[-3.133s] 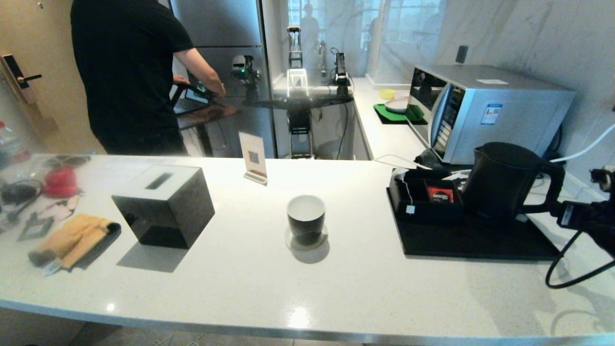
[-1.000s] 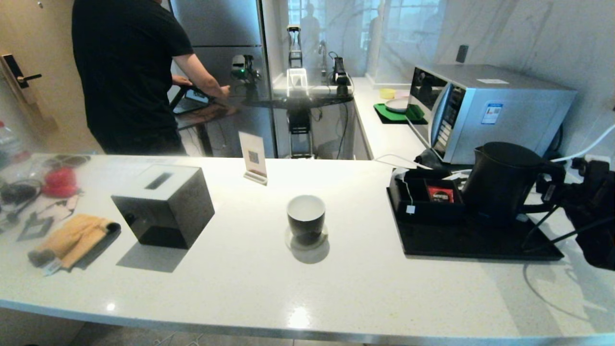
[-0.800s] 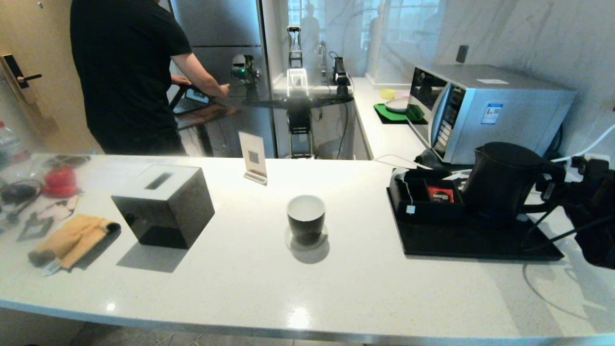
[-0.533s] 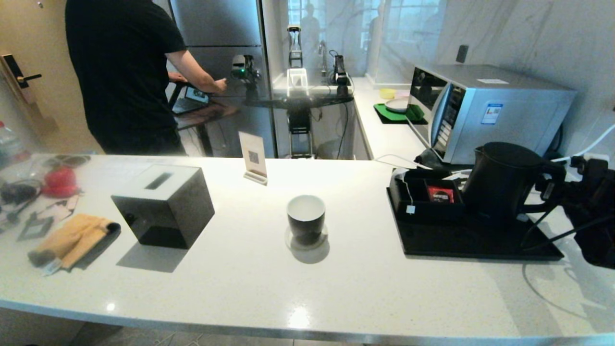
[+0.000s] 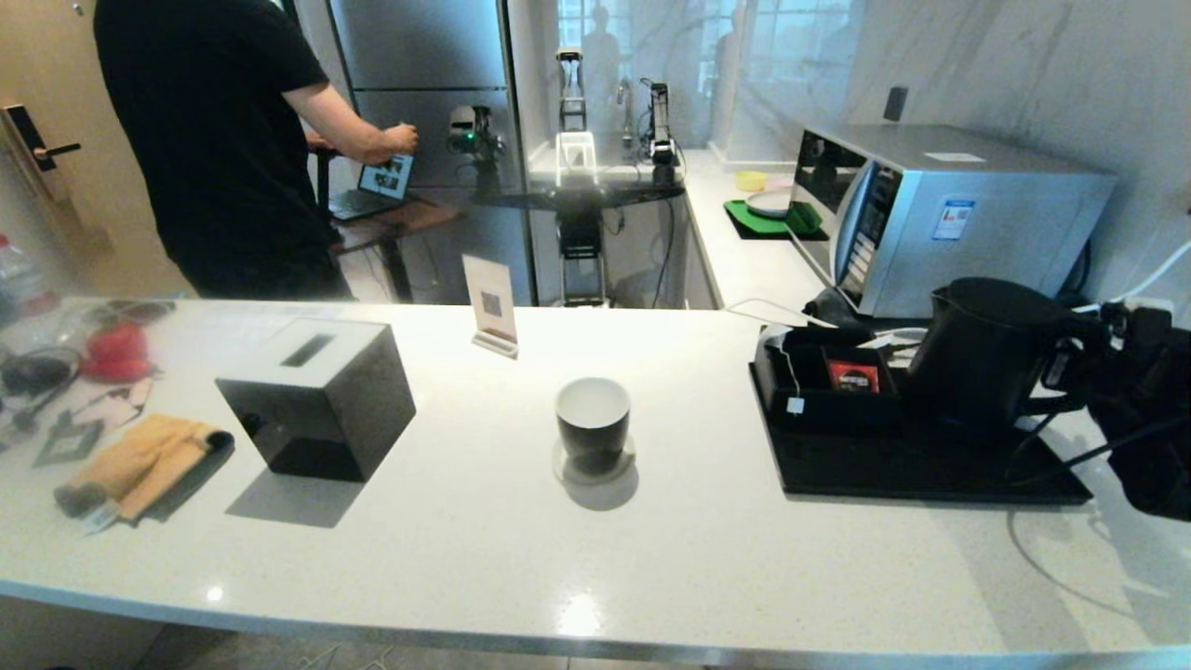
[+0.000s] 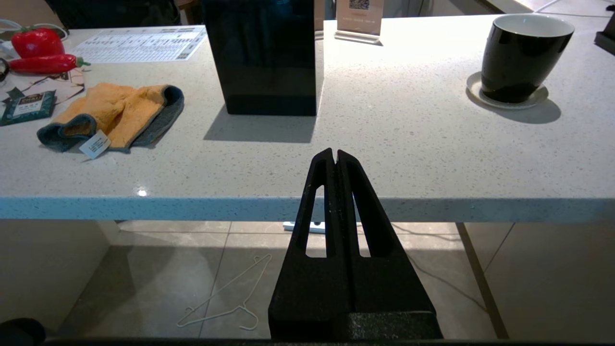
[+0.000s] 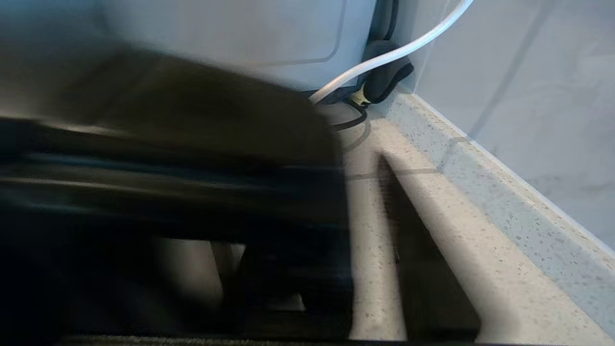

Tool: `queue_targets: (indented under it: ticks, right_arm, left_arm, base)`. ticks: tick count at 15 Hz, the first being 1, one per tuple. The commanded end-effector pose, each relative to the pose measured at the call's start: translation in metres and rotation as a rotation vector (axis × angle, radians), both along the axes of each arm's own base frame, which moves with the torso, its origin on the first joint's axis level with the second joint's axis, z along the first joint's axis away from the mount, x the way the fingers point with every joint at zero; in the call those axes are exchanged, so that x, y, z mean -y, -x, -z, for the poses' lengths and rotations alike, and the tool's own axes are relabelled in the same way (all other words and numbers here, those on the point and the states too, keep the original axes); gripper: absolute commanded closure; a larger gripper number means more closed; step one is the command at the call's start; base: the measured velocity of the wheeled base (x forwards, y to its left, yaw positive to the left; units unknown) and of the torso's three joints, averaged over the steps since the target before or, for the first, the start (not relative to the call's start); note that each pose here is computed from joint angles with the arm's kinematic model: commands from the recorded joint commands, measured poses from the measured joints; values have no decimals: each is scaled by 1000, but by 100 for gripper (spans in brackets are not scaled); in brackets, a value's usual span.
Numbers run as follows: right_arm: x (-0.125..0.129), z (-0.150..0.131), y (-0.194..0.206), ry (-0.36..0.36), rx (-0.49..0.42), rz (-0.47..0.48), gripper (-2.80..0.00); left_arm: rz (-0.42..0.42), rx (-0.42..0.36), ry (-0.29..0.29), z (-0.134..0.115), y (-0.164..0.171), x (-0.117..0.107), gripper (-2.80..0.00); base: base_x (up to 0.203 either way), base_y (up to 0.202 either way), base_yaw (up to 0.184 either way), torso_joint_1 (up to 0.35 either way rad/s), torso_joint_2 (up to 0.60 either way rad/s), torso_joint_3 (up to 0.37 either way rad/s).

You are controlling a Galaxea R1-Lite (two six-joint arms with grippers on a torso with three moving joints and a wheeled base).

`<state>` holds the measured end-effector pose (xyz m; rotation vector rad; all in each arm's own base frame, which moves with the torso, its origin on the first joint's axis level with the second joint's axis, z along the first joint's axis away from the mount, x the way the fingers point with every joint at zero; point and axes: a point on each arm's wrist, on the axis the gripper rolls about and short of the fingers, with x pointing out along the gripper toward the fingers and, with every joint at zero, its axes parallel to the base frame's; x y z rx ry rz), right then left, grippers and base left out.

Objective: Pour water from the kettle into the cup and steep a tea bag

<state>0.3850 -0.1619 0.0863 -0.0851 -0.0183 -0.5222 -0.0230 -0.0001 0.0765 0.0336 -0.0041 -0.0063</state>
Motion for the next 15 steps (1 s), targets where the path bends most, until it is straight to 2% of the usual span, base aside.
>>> queue_targets:
  ticks: [1,9,15]
  right_arm:
    - [-1,-3,1,2,11,-1,0]
    - [-6,-17,2,10,42,-12,0]
    - [-9,-42,10,6,98,-11,0]
  left_arm:
    - [0,1,0,0,0,0,0]
    - [0,1,0,0,0,0,0]
    - [0,1,0,0,0,0,0]
  base:
    - [0,0,0,0,0,0]
    - [0,0,0,0,0,0]
    - [0,0,0,0,0,0]
